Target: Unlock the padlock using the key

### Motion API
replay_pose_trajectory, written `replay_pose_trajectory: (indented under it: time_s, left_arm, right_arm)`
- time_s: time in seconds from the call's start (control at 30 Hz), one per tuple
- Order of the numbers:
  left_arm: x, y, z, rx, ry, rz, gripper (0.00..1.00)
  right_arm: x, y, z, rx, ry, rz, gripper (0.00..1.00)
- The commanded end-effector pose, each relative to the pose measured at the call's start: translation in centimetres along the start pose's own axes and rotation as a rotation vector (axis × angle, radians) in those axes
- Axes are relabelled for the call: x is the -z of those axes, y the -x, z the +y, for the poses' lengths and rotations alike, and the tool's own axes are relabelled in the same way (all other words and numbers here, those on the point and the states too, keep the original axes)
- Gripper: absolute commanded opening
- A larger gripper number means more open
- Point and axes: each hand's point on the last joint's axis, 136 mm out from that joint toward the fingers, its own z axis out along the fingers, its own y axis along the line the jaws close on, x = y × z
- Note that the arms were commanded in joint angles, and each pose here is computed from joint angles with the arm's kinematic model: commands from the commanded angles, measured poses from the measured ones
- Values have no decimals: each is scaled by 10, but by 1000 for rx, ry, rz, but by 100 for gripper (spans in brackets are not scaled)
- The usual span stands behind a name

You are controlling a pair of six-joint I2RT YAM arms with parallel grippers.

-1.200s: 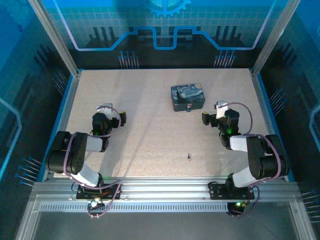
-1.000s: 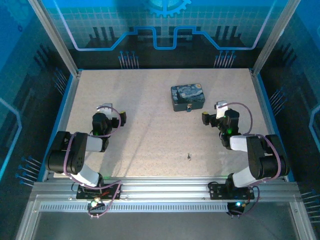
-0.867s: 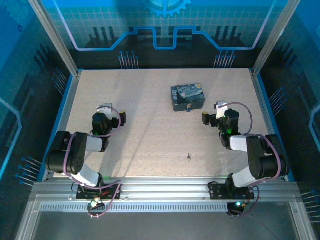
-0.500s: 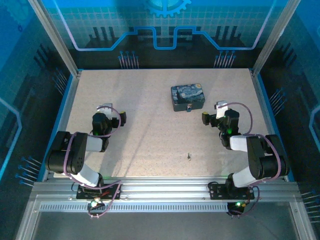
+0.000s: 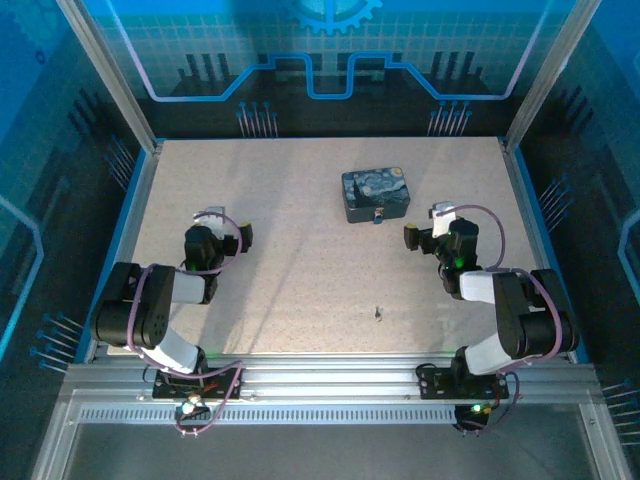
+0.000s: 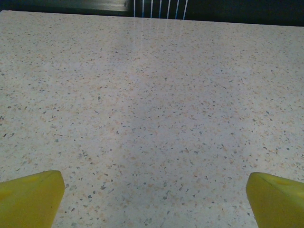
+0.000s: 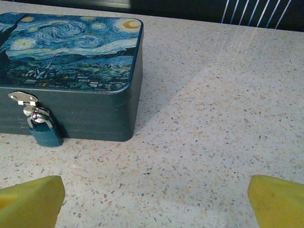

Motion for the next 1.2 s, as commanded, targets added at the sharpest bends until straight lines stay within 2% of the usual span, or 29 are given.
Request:
replay_pose_trajectory:
  time_s: [0.0, 0.37, 0.47, 0.77, 0.87, 1.0, 1.17]
  left_arm:
    - [-1, 12, -3, -6, -22, -26, 99]
    - [0, 12, -1, -1, -10, -30, 99]
    - [6, 15, -5, -12, -33, -61, 99]
    - [35, 48, -1, -6, 19, -126, 99]
    - [50, 69, 1, 56, 41, -134, 99]
    - [62, 87, -1, 231, 43, -32, 99]
    - [70, 86, -22, 366, -50, 85, 99]
  right_arm:
    - [-2, 5, -1, 5, -11, -9, 100]
    - [-2, 6, -3, 0, -13, -12, 100]
    - [1, 10, -6, -11, -32, -9, 100]
    - [18, 31, -13, -46, -69, 21, 100]
    - [27, 40, -14, -90, -74, 41, 100]
    - [40, 49, -8, -177, -48, 86, 100]
    - [60, 52, 9, -281, 6, 160, 100]
